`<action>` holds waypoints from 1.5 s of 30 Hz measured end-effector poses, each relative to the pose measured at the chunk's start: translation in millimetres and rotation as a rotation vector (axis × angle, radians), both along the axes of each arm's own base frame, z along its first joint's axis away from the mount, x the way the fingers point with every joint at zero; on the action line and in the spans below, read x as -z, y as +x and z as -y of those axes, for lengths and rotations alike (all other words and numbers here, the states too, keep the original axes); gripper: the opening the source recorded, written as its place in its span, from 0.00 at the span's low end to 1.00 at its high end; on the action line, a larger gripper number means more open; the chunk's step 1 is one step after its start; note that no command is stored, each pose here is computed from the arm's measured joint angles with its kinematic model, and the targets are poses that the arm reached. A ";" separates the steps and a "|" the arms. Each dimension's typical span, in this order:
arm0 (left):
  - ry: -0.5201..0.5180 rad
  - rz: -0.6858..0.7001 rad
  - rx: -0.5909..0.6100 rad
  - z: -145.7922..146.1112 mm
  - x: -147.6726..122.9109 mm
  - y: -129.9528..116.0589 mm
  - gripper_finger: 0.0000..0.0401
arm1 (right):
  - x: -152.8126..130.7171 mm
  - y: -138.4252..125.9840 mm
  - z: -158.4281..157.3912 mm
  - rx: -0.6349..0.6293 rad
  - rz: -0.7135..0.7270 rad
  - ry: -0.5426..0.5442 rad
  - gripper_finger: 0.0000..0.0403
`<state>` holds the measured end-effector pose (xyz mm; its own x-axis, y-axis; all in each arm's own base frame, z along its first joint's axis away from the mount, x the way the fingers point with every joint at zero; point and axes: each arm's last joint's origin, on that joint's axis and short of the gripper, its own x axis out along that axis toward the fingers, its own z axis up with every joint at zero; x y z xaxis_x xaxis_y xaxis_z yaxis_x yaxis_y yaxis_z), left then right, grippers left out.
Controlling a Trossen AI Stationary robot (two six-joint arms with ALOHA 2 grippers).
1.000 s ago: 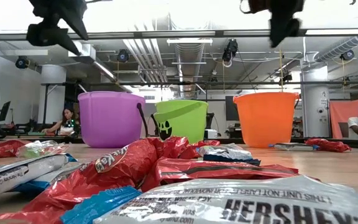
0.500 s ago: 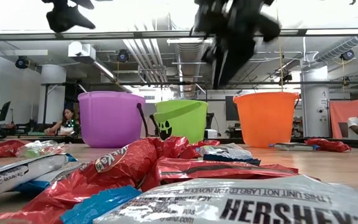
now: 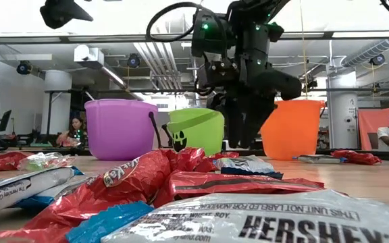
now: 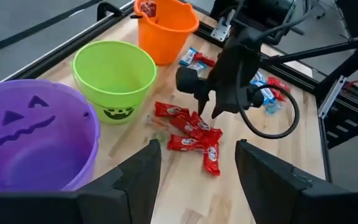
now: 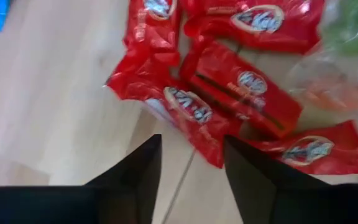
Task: Sort candy by brand, put in halloween buckets
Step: Put the red chocolate bar into the green bucket
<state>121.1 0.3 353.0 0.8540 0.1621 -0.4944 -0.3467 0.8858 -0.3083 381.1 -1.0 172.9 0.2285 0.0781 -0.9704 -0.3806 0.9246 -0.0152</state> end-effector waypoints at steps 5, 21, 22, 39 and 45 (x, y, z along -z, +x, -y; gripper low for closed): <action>0.001 -0.002 -0.001 0.0 0.2 0.6 0.47 | 7.1 2.4 -0.6 -0.068 0.016 -0.017 0.50; 0.028 -0.032 -0.027 -0.7 3.2 7.9 0.47 | 22.9 3.3 -1.3 0.025 -0.015 0.032 0.04; 0.034 -0.038 -0.023 -0.6 3.8 9.1 0.47 | 17.8 1.1 -1.6 0.043 -0.017 0.041 0.04; 0.055 -0.190 0.194 6.5 25.5 56.7 0.47 | -124.7 -31.1 71.3 0.882 0.431 -0.025 0.03; -0.068 -0.197 0.191 15.7 31.9 76.7 0.47 | -116.3 -24.1 121.2 0.943 0.434 0.023 0.05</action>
<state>197.8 -15.3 321.1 0.7523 -0.0319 -0.6580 -0.2342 0.9206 -0.3124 357.0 -122.1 289.2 0.5359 -0.2959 -0.7907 0.5314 0.8460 0.0435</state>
